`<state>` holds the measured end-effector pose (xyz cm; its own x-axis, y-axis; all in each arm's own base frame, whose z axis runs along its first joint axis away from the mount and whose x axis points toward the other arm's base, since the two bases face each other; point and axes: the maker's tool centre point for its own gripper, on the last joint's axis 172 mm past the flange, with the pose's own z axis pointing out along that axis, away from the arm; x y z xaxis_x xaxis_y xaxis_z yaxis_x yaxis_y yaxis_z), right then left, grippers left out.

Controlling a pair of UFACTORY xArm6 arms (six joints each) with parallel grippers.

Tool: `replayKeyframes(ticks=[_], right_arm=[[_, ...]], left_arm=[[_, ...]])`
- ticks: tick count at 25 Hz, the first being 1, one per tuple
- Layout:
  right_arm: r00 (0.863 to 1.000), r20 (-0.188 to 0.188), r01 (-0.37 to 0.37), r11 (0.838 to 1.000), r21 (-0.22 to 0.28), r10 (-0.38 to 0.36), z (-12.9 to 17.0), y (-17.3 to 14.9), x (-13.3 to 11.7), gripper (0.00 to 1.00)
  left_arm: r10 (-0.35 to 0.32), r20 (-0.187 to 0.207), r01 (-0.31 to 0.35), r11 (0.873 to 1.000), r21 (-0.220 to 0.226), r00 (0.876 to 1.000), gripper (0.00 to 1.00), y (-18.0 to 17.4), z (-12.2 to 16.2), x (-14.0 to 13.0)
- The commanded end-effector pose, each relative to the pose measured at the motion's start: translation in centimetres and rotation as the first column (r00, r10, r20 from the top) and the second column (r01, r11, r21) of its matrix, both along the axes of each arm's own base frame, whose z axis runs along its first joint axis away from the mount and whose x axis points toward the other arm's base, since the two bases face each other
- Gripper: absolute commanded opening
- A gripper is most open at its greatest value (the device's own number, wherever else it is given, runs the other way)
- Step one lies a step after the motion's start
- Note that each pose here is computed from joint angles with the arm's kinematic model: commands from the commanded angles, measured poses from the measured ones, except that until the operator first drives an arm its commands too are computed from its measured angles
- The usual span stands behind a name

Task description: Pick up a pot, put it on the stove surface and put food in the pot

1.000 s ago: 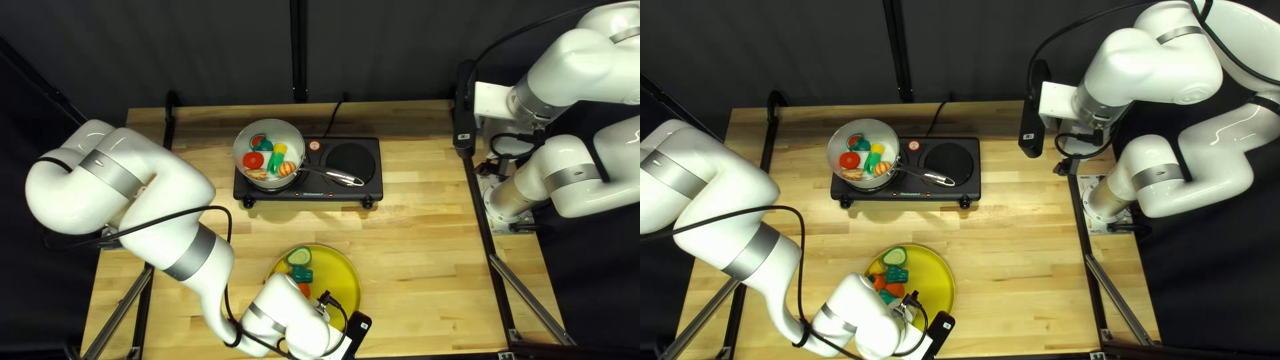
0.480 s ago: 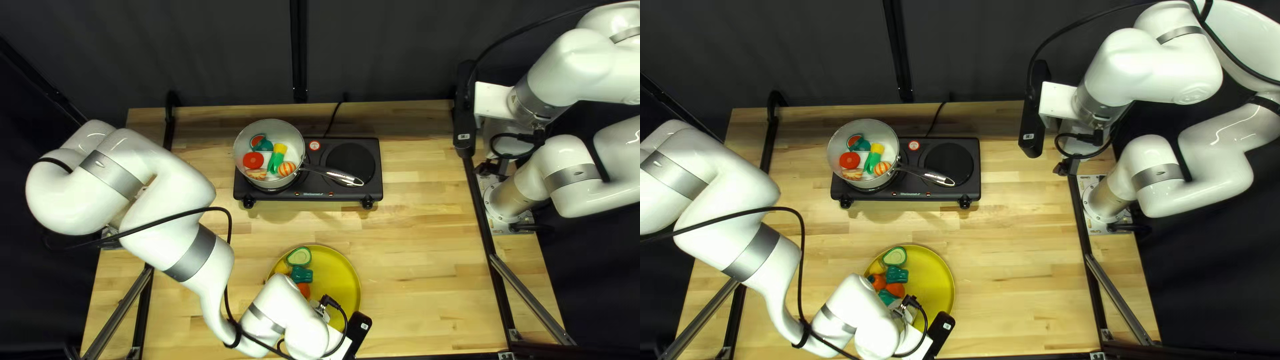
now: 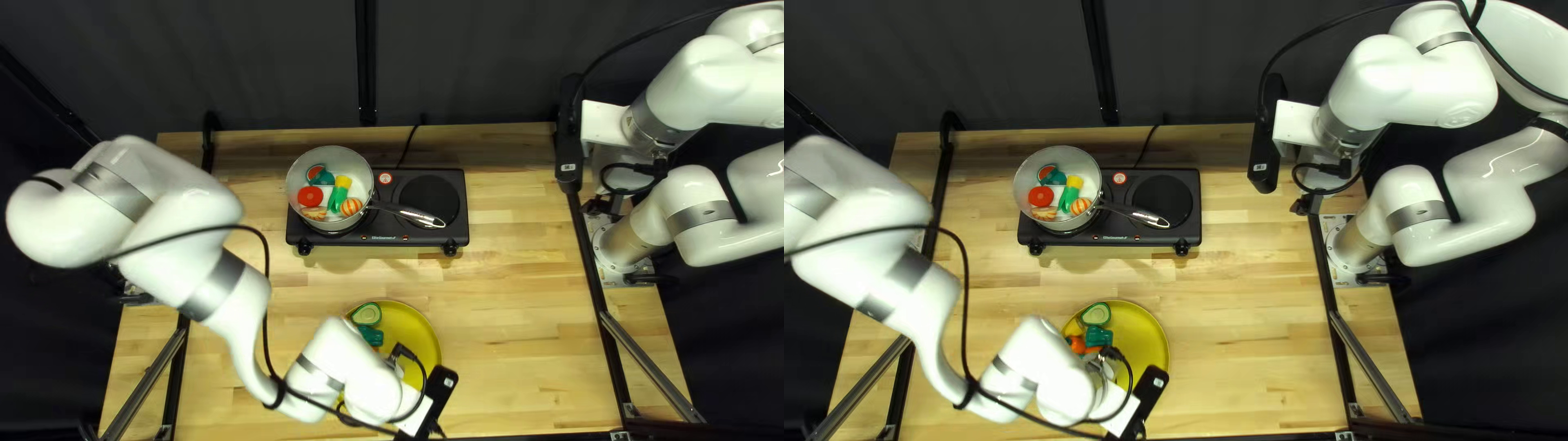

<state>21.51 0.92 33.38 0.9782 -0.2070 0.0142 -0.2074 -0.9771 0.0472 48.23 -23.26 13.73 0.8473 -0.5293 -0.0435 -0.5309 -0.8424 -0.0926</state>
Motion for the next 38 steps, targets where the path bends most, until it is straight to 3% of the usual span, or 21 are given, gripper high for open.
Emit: replayKeyframes(ticks=[1, 2, 5, 14, 20, 28, 30, 31, 33, 36, 38], right_arm=[[1.000, 0.000, 0.000, 1.000, 0.000, 0.000, 0.0, 0.0, 0.0, 1.00], [1.000, 0.000, 0.000, 1.000, 0.000, 0.000, 0.0, 0.0, 0.0, 1.00], [1.000, 0.000, 0.000, 1.000, 0.000, 0.000, 0.0, 0.0, 0.0, 1.00], [1.000, 0.000, 0.000, 1.000, 0.000, 0.000, 0.0, 0.0, 0.0, 1.00], [1.000, 0.000, 0.000, 1.000, 0.000, 0.000, 0.0, 0.0, 0.0, 1.00], [1.000, 0.000, 0.000, 1.000, 0.000, 0.000, 0.0, 0.0, 0.0, 1.00], [1.000, 0.000, 0.000, 1.000, 0.000, 0.000, 0.0, 0.0, 0.0, 1.00], [1.000, 0.000, 0.000, 1.000, 0.000, 0.000, 0.0, 0.0, 0.0, 1.00], [1.000, 0.000, 0.000, 1.000, 0.000, 0.000, 0.0, 0.0, 0.0, 1.00], [1.000, 0.000, 0.000, 1.000, 0.000, 0.000, 0.0, 0.0, 0.0, 1.00], [1.000, 0.000, 0.000, 1.000, 0.000, 0.000, 0.0, 0.0, 0.0, 1.00]], left_arm=[[0.050, -0.037, -0.050, 0.999, 0.016, 0.998, 0.00, 7.8, 6.2, -3.3], [0.064, -0.045, -0.063, 0.998, 0.019, 0.997, 0.00, 10.5, 8.0, -4.4], [0.094, -0.065, -0.093, 0.995, 0.021, 0.993, 0.00, 16.0, 9.9, -6.1], [0.206, -0.125, -0.202, 0.978, 0.041, 0.971, 0.00, 28.9, 10.1, -9.3], [0.250, -0.132, -0.251, 0.968, 0.009, 0.959, 0.00, 34.3, 7.5, -9.8], [0.262, -0.119, -0.264, 0.965, 0.000, 0.958, 0.00, 34.8, 5.2, -8.2], [0.262, -0.120, -0.264, 0.965, 0.004, 0.957, 0.54, 34.7, 5.0, -8.0], [0.265, -0.121, -0.266, 0.964, 0.007, 0.957, 0.61, 34.7, 4.8, -7.9], [0.271, -0.121, -0.272, 0.962, 0.014, 0.955, 0.58, 34.8, 4.5, -8.0], [0.276, -0.114, -0.275, 0.961, 0.027, 0.954, 1.00, 34.4, 4.9, -8.0], [0.272, -0.108, -0.269, 0.962, 0.038, 0.956, 1.00, 31.8, 6.5, -8.0]])
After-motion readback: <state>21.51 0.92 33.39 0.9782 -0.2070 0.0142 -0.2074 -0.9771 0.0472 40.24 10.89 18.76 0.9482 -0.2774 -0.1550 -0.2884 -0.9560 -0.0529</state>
